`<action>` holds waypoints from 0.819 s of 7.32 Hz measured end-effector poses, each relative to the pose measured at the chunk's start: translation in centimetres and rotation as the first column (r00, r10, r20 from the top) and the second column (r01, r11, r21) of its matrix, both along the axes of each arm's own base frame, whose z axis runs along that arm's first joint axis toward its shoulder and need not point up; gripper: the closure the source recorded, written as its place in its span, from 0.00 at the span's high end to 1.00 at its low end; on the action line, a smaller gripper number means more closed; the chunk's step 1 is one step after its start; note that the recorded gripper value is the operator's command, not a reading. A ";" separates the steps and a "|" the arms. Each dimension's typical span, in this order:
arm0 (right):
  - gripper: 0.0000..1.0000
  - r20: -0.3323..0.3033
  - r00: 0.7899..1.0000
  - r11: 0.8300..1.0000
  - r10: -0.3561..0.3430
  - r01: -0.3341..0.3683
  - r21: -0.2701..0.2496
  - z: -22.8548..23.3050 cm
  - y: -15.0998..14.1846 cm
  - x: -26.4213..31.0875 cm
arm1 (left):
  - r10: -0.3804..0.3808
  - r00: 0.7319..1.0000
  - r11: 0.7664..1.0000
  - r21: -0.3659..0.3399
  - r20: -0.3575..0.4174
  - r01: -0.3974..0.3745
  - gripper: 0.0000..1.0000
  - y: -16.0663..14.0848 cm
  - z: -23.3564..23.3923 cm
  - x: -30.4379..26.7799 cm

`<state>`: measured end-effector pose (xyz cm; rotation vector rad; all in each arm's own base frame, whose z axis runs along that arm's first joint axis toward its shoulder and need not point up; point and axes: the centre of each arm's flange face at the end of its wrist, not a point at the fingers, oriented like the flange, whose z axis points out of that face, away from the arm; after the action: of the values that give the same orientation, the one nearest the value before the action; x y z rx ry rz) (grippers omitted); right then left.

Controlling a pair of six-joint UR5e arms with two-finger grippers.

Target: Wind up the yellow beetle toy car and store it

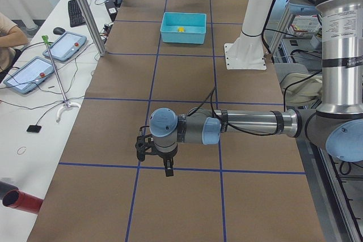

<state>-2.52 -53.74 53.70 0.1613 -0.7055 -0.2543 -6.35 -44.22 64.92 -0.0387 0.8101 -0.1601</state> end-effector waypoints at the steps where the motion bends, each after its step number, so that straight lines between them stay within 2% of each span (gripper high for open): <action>1: 1.00 -0.008 1.000 0.997 0.025 -0.026 -0.072 4.5 1.6 1.6 | 0.000 1.000 1.000 0.000 0.000 0.000 1.00 0.0 0.0 0.0; 2: 1.00 -0.013 0.999 0.993 0.039 -0.040 -0.115 7.5 2.4 2.4 | 0.000 1.000 1.000 0.000 0.000 0.000 1.00 0.0 0.0 0.0; 3: 1.00 -0.016 0.999 0.990 0.048 -0.050 -0.132 8.7 2.7 2.8 | 0.000 1.000 1.000 0.001 0.000 0.000 1.00 0.0 -0.1 0.0; 5: 1.00 -0.022 0.997 0.987 0.073 -0.076 -0.144 9.1 2.6 3.6 | 0.000 1.000 1.000 0.002 0.000 0.000 1.00 0.0 -0.1 0.0; 6: 1.00 -0.022 0.994 0.981 0.107 -0.110 -0.159 8.7 2.3 3.7 | 0.000 1.000 1.000 0.002 0.000 0.000 1.00 0.0 -0.1 0.0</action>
<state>1.18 -51.41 62.36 0.0446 -0.6980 -0.0937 -6.35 -44.27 64.80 -0.0363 0.8103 -0.1590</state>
